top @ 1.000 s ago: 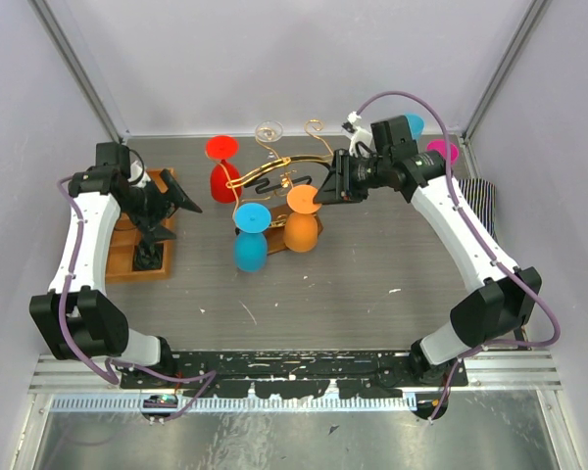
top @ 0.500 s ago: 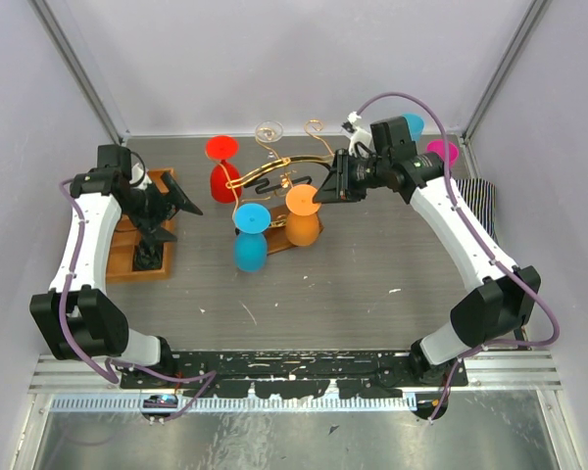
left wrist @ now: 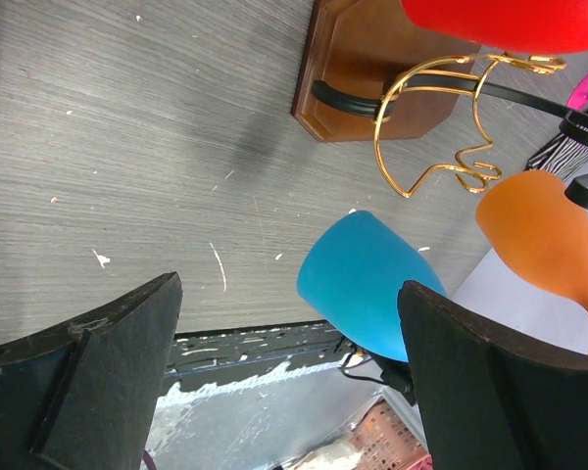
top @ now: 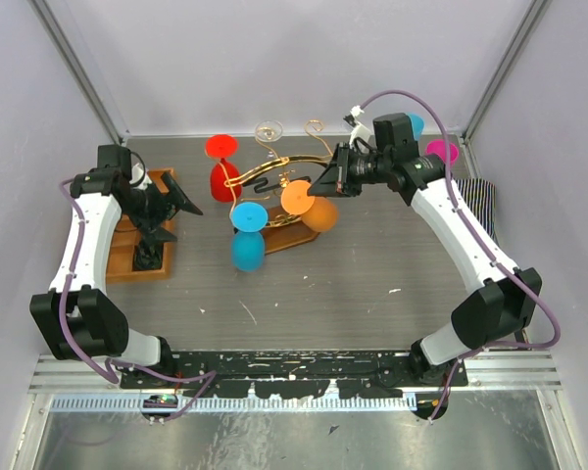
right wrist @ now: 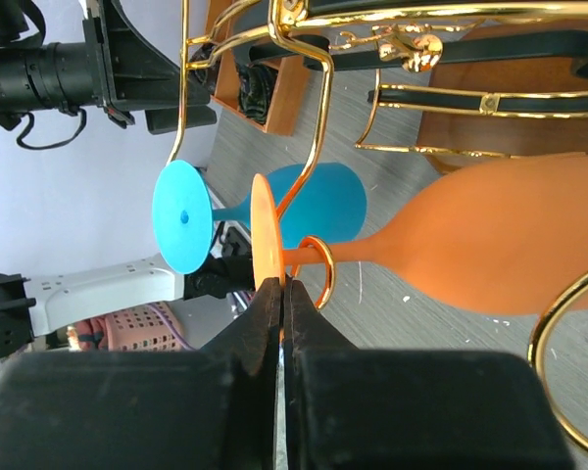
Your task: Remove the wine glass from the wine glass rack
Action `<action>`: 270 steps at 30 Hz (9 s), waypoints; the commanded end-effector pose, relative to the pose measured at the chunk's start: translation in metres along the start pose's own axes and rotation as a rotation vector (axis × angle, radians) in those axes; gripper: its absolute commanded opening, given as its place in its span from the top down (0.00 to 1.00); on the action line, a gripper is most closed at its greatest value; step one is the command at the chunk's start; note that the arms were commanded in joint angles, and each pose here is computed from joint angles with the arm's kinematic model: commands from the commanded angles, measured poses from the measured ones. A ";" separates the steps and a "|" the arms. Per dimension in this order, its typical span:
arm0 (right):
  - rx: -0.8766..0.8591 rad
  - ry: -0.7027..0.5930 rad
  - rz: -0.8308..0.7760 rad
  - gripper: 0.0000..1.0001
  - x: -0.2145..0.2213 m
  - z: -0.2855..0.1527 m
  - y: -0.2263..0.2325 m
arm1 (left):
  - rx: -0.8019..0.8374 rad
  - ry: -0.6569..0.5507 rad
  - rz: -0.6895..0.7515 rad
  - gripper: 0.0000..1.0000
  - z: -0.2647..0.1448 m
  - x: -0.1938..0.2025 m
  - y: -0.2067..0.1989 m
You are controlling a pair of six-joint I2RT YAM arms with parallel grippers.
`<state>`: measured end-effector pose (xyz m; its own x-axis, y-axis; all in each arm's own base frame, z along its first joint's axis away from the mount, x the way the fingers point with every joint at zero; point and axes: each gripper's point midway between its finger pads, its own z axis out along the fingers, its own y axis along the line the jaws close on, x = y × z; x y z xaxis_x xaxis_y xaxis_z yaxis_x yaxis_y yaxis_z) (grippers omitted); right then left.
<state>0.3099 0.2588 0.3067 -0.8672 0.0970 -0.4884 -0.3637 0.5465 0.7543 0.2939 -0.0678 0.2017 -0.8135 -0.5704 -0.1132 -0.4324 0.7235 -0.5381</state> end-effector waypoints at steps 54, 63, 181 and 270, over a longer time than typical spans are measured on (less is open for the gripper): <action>-0.199 -0.029 -0.002 0.99 -0.012 -0.045 0.033 | 0.044 0.042 0.011 0.02 0.007 0.007 -0.001; -0.126 -0.026 -0.005 0.99 0.018 -0.076 0.036 | 0.040 0.044 0.012 0.02 0.008 0.009 0.001; 1.298 0.365 -0.019 0.38 0.071 -0.021 -0.348 | 0.023 0.090 0.010 0.02 0.017 0.014 0.008; -0.033 -0.154 -0.013 0.54 -0.157 0.106 -0.017 | 0.256 -0.279 0.149 0.15 -0.061 -0.027 -0.087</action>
<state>0.4875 0.3125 0.2986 -0.8273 0.2048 -0.5232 -0.3282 0.5797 0.7458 0.3332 -0.0933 0.2923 -0.7105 -0.5839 -0.3927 -0.2085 0.7076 -0.6751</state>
